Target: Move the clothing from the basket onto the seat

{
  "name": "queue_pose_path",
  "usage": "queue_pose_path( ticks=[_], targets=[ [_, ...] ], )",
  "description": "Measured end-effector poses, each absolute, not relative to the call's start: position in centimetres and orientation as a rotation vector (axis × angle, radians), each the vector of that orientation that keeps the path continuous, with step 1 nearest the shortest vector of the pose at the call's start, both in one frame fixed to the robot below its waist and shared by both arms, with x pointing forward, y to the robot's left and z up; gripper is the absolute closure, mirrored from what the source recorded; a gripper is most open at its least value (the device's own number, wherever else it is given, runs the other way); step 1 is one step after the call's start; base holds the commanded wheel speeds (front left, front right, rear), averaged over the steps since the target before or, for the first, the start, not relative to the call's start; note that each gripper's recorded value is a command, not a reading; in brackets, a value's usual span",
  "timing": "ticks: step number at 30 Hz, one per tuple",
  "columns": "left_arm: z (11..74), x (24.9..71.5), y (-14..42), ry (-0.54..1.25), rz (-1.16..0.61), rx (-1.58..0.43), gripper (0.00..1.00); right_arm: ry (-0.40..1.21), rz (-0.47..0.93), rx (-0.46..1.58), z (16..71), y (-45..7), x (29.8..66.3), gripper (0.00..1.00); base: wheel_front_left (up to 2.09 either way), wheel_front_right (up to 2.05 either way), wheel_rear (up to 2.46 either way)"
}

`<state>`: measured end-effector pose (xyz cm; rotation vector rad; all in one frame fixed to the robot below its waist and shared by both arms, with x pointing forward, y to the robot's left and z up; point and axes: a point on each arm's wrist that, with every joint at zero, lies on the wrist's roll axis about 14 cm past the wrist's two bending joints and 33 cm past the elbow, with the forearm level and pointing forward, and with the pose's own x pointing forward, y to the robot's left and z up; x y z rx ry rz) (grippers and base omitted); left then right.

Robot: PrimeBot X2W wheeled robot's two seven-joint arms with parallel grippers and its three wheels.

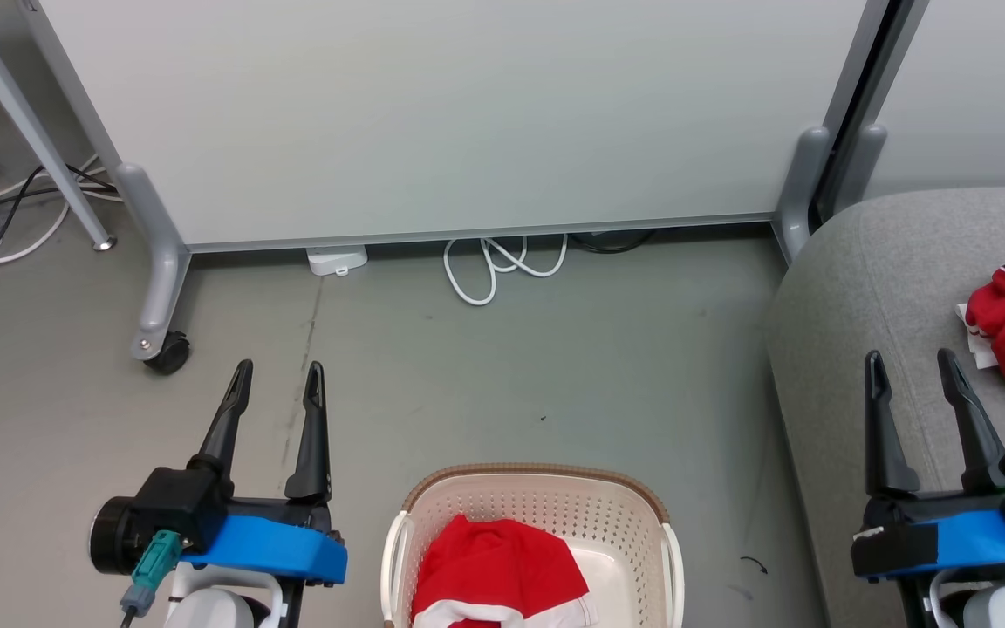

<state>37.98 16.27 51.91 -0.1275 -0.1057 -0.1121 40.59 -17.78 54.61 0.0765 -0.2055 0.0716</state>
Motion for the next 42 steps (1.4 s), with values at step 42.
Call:
queue_pose_path(
  ticks=[42],
  targets=[
    [51.7,40.4,13.8,-0.095,-0.2,-0.085,0.0,-0.168,0.061,0.115,53.2,-18.0,40.4,0.0,0.0,0.0,0.0]
  ],
)
